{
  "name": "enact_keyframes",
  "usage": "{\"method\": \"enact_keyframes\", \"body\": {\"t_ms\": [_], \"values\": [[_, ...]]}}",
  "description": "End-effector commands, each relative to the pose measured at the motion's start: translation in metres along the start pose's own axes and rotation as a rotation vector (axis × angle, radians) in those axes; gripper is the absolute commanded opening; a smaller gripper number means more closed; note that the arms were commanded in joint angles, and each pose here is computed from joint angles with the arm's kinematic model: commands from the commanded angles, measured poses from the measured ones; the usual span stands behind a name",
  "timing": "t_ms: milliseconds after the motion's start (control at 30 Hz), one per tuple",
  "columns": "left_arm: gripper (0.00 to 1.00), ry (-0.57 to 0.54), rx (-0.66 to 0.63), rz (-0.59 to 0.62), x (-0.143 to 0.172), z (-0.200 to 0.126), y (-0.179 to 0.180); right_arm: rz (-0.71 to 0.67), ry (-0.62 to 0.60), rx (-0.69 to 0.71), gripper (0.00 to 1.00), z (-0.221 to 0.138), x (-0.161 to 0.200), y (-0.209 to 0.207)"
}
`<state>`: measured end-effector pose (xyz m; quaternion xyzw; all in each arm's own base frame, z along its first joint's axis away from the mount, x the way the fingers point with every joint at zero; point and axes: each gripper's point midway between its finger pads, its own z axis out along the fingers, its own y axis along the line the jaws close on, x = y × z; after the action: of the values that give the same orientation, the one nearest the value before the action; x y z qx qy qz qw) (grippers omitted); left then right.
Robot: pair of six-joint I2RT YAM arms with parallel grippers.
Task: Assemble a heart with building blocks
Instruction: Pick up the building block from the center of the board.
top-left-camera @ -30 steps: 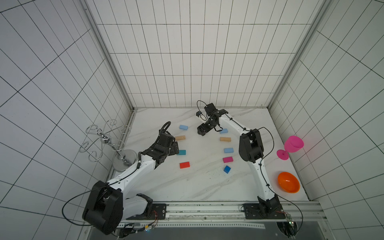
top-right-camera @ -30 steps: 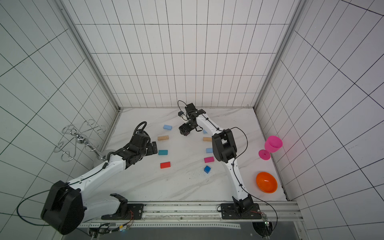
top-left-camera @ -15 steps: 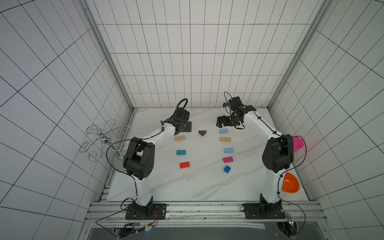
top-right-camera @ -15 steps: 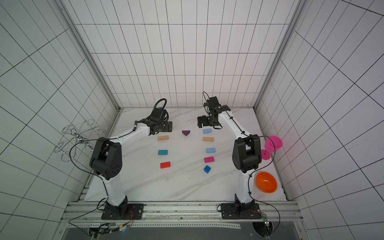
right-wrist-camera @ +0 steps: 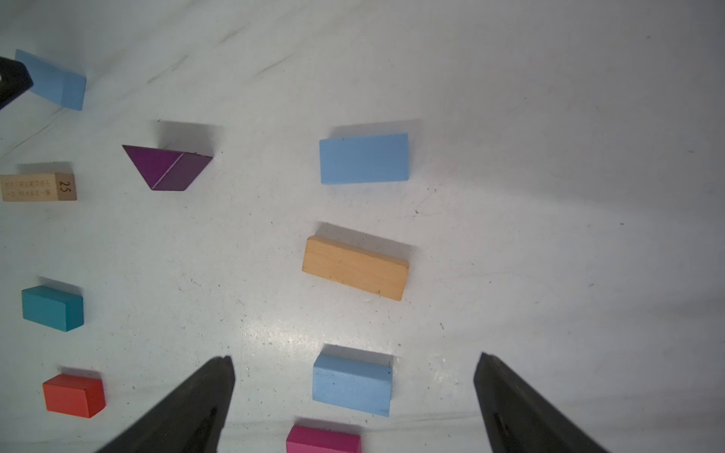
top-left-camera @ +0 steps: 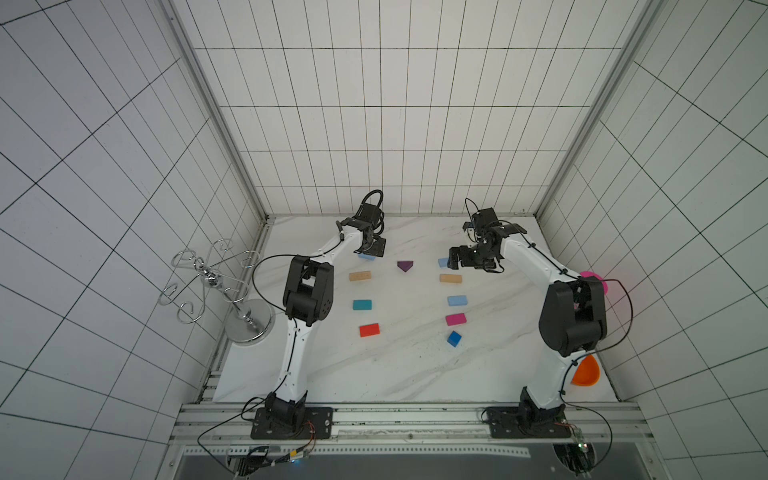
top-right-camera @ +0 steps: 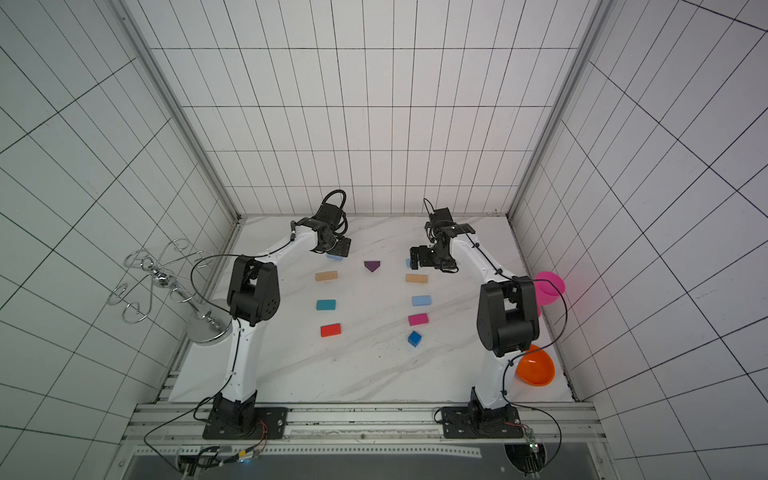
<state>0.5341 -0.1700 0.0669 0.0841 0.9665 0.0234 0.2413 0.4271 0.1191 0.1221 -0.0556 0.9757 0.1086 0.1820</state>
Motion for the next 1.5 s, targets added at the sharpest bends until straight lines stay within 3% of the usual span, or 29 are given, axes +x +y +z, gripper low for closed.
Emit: {"method": "enact_keyframes", "body": {"t_ms": [0,633,833,1000,1067,1133,1233,1467], "values": [[0.97,0.02,0.009,0.017,0.001,0.007,0.002,0.03,-0.011,0.001,0.99,-0.002,-0.007,-0.006],[0.94,0.047,0.044,0.018,0.008,0.036,-0.003,0.053,0.002,-0.011,0.94,0.005,-0.002,-0.008],[0.86,0.06,0.068,0.028,0.012,0.043,-0.008,0.056,0.011,-0.012,0.87,0.007,0.0,-0.009],[0.84,0.074,0.08,0.033,0.016,0.048,-0.011,0.062,0.008,-0.01,0.86,0.006,0.0,-0.011],[0.8,0.07,0.081,0.035,0.015,0.048,-0.011,0.062,0.003,-0.011,0.86,0.004,-0.001,-0.011],[0.64,0.069,0.096,0.038,0.015,0.048,-0.013,0.064,0.005,-0.008,0.86,0.003,0.001,-0.013],[0.48,0.077,0.121,0.046,0.016,0.044,-0.016,0.067,0.002,-0.005,0.85,0.001,0.002,-0.015],[0.41,0.141,0.124,0.077,0.033,0.02,-0.014,0.058,-0.013,0.004,0.83,-0.004,0.0,-0.017]]}}
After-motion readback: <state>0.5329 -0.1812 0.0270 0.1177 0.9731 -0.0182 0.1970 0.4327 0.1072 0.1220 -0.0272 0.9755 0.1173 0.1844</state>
